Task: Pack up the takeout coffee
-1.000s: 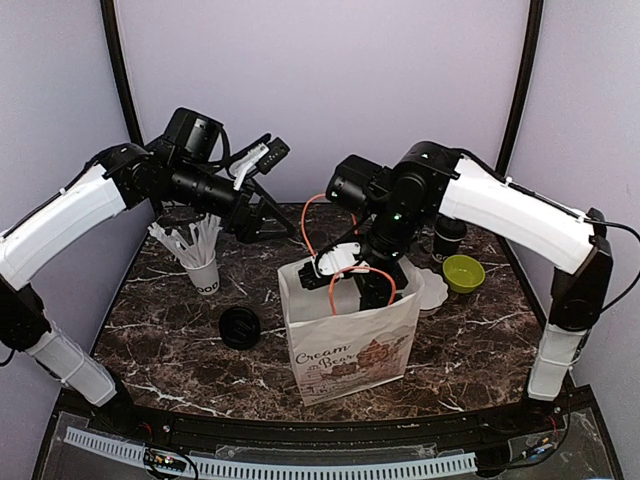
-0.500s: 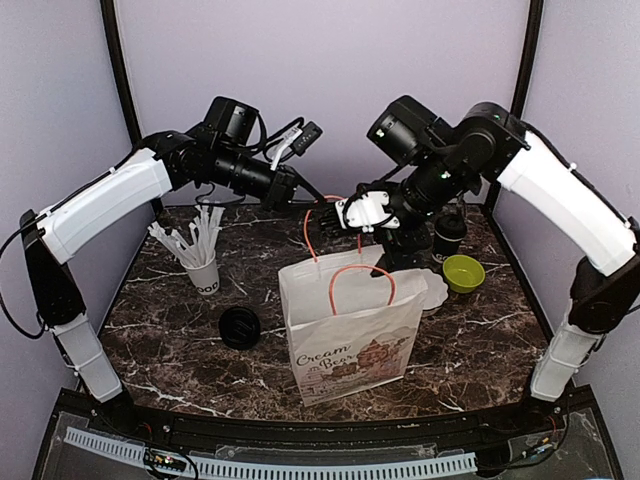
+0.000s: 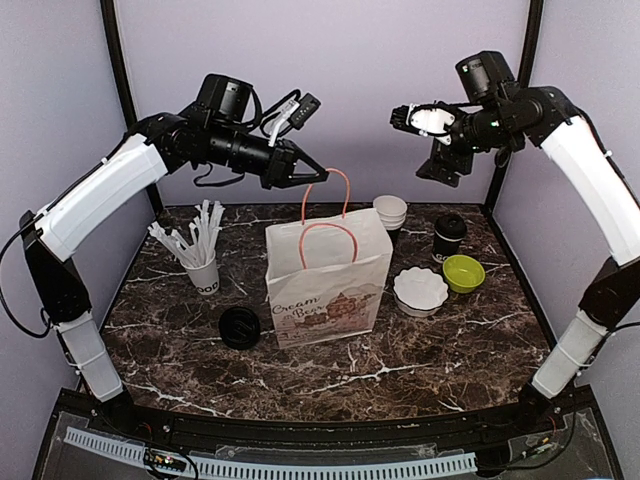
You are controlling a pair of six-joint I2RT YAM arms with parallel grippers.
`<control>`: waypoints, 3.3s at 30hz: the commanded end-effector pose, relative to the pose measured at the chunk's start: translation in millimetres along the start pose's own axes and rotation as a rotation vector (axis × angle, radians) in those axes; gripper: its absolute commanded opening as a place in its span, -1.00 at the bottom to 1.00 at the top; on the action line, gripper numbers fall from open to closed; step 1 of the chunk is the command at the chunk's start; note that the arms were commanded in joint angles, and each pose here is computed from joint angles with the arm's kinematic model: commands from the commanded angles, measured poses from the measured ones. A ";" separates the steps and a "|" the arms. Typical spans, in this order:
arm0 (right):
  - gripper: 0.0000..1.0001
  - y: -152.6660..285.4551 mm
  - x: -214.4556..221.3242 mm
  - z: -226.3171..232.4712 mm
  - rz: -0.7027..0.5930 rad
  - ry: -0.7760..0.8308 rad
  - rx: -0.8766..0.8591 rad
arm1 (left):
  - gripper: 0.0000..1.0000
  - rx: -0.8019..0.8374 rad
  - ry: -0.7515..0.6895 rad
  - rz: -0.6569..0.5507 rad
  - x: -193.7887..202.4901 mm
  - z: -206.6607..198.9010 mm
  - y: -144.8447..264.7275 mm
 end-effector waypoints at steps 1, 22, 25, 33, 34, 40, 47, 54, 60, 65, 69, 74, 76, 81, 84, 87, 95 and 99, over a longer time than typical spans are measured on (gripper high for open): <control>0.89 -9.2 8.5 -13.9 -0.023 -0.082 0.041 | -1.00 0.042 -0.013 -0.017 -2.1 -14.6 8.9; 0.90 -40.4 37.3 9.9 0.077 -0.102 -0.076 | -1.00 0.404 0.025 0.066 34.5 -152.7 -17.4; 0.90 -39.8 38.4 13.0 0.077 -0.102 -0.090 | -1.00 0.418 0.016 0.060 32.9 -163.2 -18.8; 0.90 -29.9 38.2 19.8 0.058 -0.097 -0.124 | -1.00 0.445 -0.037 0.013 16.4 -186.4 -9.7; 0.90 -29.9 39.7 21.4 0.062 -0.095 -0.128 | -1.00 0.443 -0.037 0.008 16.5 -187.4 -9.5; 0.90 -29.7 48.0 36.4 0.073 -0.086 -0.187 | -1.00 0.478 0.000 0.008 20.4 -192.5 -14.2; 0.92 -29.8 57.4 40.7 0.104 -0.087 -0.181 | -1.00 0.449 -0.006 -0.001 18.5 -190.0 -15.8; 0.97 -56.2 91.5 12.7 0.207 -0.241 -0.120 | -1.00 0.145 -0.099 0.054 13.7 -146.0 -24.1; 0.97 -93.2 141.3 -22.3 0.318 -0.439 -0.109 | -1.00 -0.039 -0.086 0.071 12.1 -84.8 -20.7; 0.97 -127.5 187.4 -37.4 0.397 -0.552 -0.105 | -0.97 -0.144 -0.081 0.079 15.0 -40.6 -18.9; 0.97 -152.1 216.5 -48.3 0.428 -0.660 -0.118 | -0.92 -0.267 -0.067 0.136 25.0 -6.9 -25.5; 0.97 -172.0 238.7 -58.8 0.418 -0.757 -0.147 | -0.88 -0.450 -0.104 0.203 31.7 27.4 -28.6; 0.97 -177.4 243.0 -57.6 0.416 -0.769 -0.158 | -0.88 -0.519 -0.122 0.224 32.7 39.5 -27.0; 0.97 -187.3 244.7 -50.8 0.403 -0.789 -0.199 | -0.38 -0.592 -0.118 0.228 32.0 59.5 -21.8; 0.96 -192.5 246.6 -48.5 0.403 -0.794 -0.211 | 0.06 -0.600 -0.110 0.209 27.1 62.1 -17.9; 0.96 -195.5 247.6 -48.8 0.399 -0.797 -0.206 | 0.30 -0.617 -0.112 0.183 18.9 60.7 -10.2; 0.83 -207.0 254.7 -43.5 0.418 -0.811 -0.226 | 0.46 -0.703 -0.117 0.127 -1.3 52.6 25.8; 0.64 -210.0 256.4 -40.3 0.422 -0.813 -0.240 | 0.48 -0.739 -0.120 0.101 -8.1 46.2 44.8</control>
Point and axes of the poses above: each gripper's point midway between its finger pads, its own y axis back along the fingers, its own z axis along the line the jaws close on, x = y × z, the point moved 4 cm from there along y, back along the fingers, and after that the axes turned 9 degrees about -y, right-handed, at the moved point
